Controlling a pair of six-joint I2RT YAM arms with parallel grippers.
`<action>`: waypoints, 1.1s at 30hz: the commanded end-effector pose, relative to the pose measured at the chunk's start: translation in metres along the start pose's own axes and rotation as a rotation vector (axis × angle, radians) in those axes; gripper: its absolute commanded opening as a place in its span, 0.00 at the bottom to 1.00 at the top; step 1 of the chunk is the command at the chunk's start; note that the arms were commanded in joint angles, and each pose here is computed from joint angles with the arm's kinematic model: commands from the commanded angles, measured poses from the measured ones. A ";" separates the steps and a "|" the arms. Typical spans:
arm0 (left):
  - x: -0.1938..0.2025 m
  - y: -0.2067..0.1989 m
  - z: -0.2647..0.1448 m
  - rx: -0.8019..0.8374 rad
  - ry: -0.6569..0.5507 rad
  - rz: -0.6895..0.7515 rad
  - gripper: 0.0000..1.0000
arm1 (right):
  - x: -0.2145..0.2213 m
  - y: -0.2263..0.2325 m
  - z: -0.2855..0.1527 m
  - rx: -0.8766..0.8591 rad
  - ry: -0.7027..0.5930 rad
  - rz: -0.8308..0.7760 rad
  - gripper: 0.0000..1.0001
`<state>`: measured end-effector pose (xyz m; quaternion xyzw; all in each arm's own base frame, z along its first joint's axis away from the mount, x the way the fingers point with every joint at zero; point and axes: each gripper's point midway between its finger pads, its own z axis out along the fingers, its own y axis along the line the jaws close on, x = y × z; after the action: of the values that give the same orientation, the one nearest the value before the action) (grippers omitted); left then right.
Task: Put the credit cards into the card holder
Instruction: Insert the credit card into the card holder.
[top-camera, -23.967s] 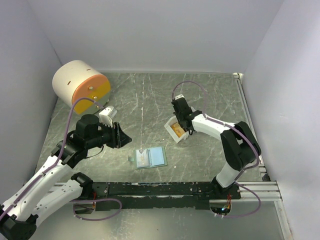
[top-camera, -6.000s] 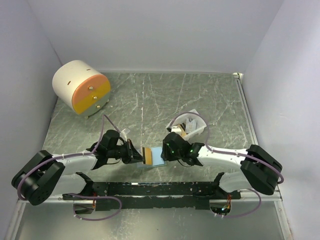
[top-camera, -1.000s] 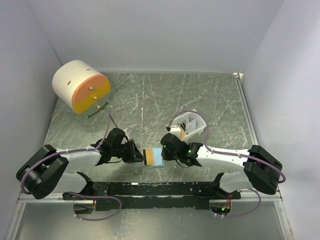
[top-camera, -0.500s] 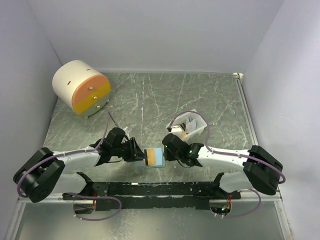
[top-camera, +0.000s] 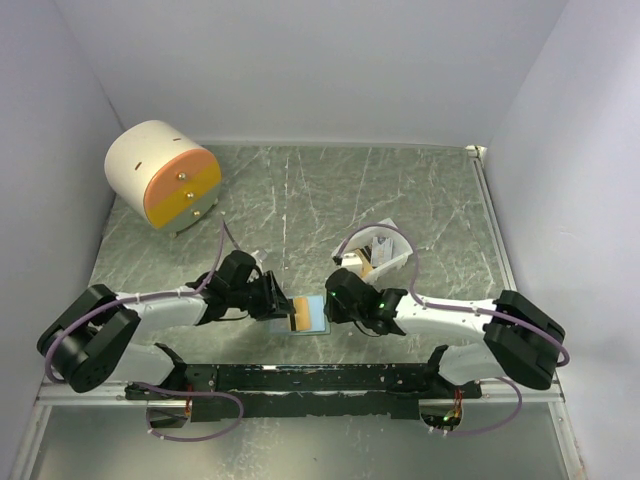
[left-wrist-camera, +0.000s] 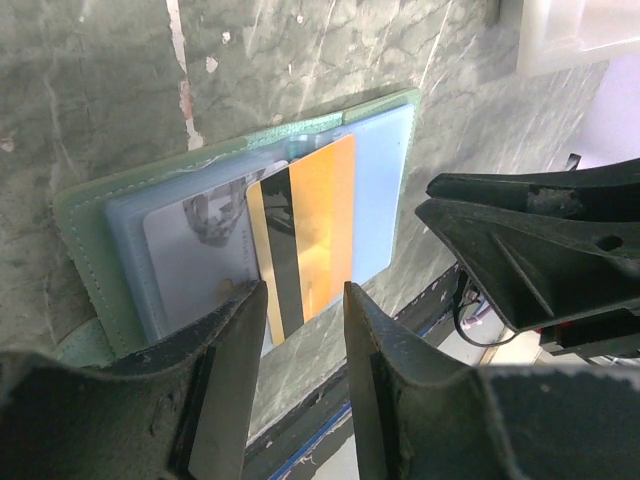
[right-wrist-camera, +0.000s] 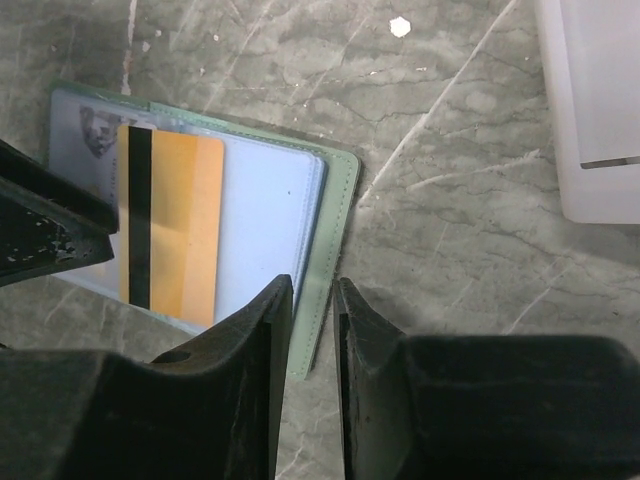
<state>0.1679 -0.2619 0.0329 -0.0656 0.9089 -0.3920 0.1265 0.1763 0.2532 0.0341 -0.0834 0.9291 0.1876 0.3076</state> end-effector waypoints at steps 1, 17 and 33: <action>-0.006 -0.007 0.005 0.018 -0.011 0.025 0.48 | 0.008 -0.003 0.010 -0.003 0.010 0.005 0.23; -0.006 -0.015 0.016 0.061 0.014 0.024 0.44 | 0.016 -0.001 0.015 -0.057 0.000 0.015 0.22; 0.002 -0.040 0.020 0.167 0.041 0.034 0.43 | 0.022 -0.010 0.014 -0.023 0.014 0.008 0.21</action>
<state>0.1719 -0.2905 0.0332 -0.0484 0.8908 -0.4375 0.1129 0.1735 0.2576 0.0160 -0.0834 0.9232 0.2138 0.3082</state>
